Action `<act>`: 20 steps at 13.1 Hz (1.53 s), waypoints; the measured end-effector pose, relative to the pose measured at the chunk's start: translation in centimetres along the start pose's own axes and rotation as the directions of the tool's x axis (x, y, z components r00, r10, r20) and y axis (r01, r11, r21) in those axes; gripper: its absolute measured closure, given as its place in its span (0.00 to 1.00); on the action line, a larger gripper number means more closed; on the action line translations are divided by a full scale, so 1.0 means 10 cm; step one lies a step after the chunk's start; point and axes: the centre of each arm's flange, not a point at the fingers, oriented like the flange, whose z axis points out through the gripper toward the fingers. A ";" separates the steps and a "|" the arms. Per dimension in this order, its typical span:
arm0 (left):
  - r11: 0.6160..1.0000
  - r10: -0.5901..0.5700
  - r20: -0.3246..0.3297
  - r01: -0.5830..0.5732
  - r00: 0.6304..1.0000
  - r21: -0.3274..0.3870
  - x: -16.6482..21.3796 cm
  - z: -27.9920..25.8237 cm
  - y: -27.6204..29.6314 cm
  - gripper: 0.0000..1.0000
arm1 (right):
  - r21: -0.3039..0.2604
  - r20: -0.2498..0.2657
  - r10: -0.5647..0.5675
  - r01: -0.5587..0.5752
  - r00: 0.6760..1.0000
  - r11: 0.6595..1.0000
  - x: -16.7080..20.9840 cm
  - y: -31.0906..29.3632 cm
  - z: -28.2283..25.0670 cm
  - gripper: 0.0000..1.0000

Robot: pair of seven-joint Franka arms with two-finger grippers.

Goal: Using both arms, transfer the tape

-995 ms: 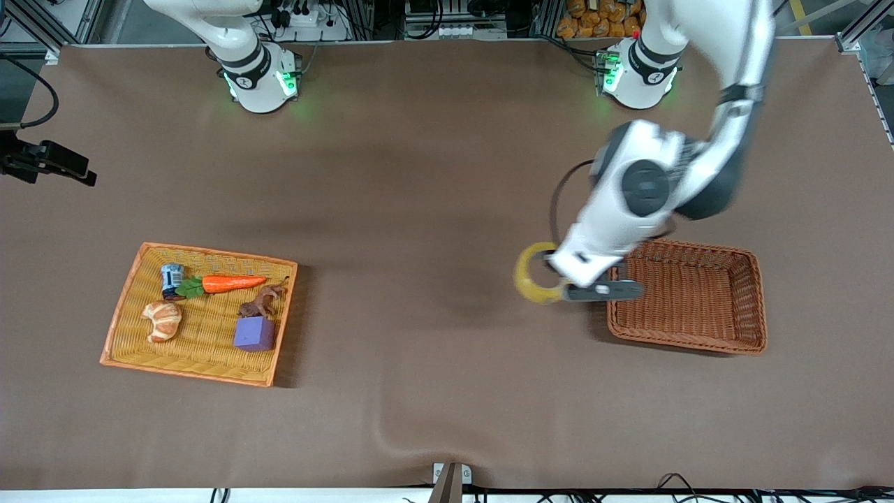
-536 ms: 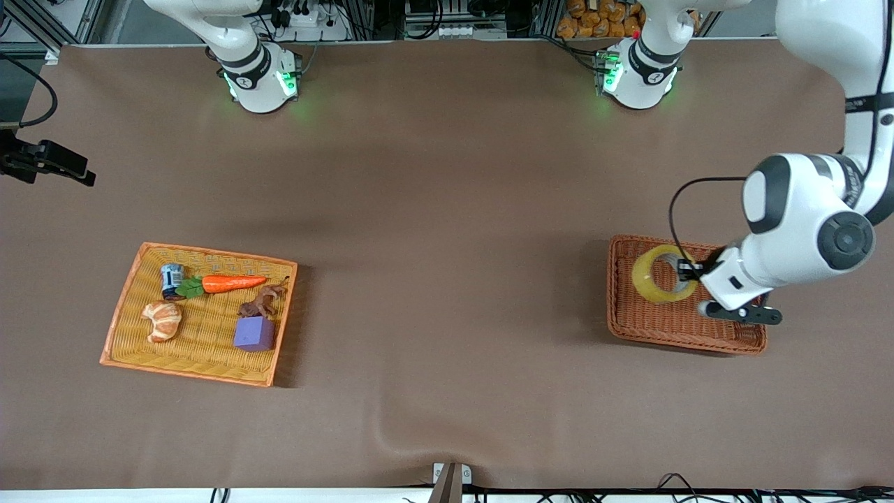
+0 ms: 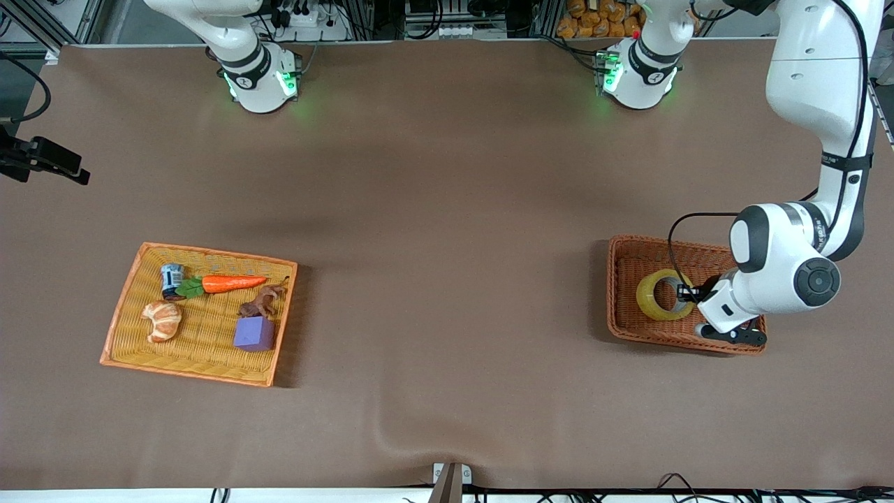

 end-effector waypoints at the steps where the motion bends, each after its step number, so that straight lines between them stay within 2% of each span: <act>1: 1.000 0.008 -0.014 -0.008 1.000 0.002 0.03 -0.06 0.00 0.71 | 0.000 0.002 -0.001 0.001 1.000 1.000 0.01 0.00 0.01 0.00; 4: 0.998 0.063 -0.061 -0.063 0.996 0.012 0.15 -0.38 -0.04 0.38 | 0.000 0.001 0.000 0.000 1.000 1.000 0.01 0.00 0.01 0.00; 7: 0.997 0.079 -0.076 -0.078 0.994 0.008 0.12 -0.87 -0.14 0.04 | -0.001 -0.010 0.001 -0.001 1.000 1.000 0.01 0.01 -0.04 0.00; 8: 0.996 0.086 -0.077 -0.086 0.993 0.002 0.09 -1.14 -0.08 0.00 | -0.001 -0.010 0.001 -0.001 1.000 1.000 0.01 0.01 -0.05 0.00; 11: 0.995 0.096 -0.085 -0.098 0.992 -0.025 -0.10 -1.97 0.11 0.00 | -0.001 -0.010 0.002 -0.002 1.000 1.000 0.01 0.01 -0.05 0.00; 13: 0.994 0.098 -0.118 -0.102 0.988 -0.027 -0.25 -2.38 0.16 0.00 | -0.001 -0.011 0.002 -0.002 1.000 1.000 0.01 0.01 -0.05 0.00; 15: 0.993 0.109 -0.139 -0.113 0.984 -0.021 -0.47 -2.78 0.24 0.00 | -0.001 -0.011 0.003 -0.003 1.000 1.000 0.01 0.01 -0.05 0.00; 17: 0.993 0.110 -0.188 -0.114 0.976 -0.007 -0.72 -3.22 0.28 0.00 | -0.001 -0.011 0.003 -0.003 1.000 1.000 0.01 0.01 -0.05 0.00; 20: 0.996 0.084 -0.214 -0.086 0.973 -0.001 -1.15 -3.69 0.16 0.00 | -0.001 -0.012 0.003 -0.003 1.000 1.000 0.01 0.01 -0.06 0.00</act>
